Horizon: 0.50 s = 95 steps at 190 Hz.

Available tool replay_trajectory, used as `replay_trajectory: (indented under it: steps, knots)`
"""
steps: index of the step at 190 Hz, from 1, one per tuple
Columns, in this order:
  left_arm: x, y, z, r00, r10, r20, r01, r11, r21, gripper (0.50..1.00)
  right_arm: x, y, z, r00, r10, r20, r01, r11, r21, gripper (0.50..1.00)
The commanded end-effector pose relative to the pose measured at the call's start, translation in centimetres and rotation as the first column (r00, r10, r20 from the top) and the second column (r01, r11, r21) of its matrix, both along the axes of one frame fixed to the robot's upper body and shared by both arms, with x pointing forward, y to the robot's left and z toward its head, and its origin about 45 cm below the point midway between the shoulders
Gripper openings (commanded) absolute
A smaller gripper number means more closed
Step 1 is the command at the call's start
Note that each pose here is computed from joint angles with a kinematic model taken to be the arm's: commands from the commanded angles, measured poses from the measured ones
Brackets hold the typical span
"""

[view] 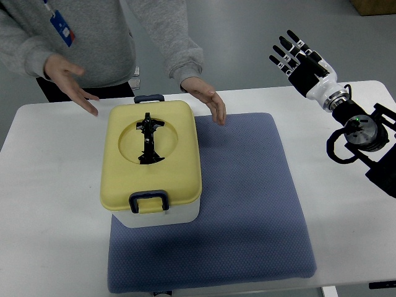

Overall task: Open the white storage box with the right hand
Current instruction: 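Raise the right hand and swing it toward the yellow box lid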

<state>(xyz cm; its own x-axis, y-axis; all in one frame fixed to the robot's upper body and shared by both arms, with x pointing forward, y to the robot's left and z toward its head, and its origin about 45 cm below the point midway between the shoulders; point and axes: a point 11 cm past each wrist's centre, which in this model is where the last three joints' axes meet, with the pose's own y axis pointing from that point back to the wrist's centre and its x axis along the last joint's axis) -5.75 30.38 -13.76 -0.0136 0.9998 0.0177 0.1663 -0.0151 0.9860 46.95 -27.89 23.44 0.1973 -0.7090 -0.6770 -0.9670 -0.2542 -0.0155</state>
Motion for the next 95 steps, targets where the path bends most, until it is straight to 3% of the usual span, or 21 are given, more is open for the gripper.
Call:
replay_trajectory:
  steps: [1, 53, 82, 95]
  knots:
    - [0.0, 0.0, 0.0, 1.0, -0.006, -0.001, 0.006, 1.0, -0.002, 1.0, 0.0, 0.0, 0.0, 1.0, 0.0, 0.001, 0.0, 1.0, -0.001, 0.93]
    - [0.0, -0.1, 0.0, 1.0, -0.001, 0.0, 0.001, 1.0, 0.0, 1.0, 0.0, 0.4, 0.4, 0.999, 0.04, 0.027, -0.039, 0.999, -0.037, 0.93]
    - [0.0, -0.1, 0.0, 1.0, -0.001, 0.0, 0.001, 1.0, -0.002, 1.0, 0.4, 1.2, 2.2, 0.985, 0.14, 0.1, -0.112, 0.962, -0.248, 0.928]
    - [0.0, -0.2, 0.0, 1.0, -0.001, 0.0, 0.001, 1.0, -0.006, 1.0, 0.8, 2.4, 4.0, 0.956, 0.249, 0.153, -0.166, 0.894, -0.417, 0.93]
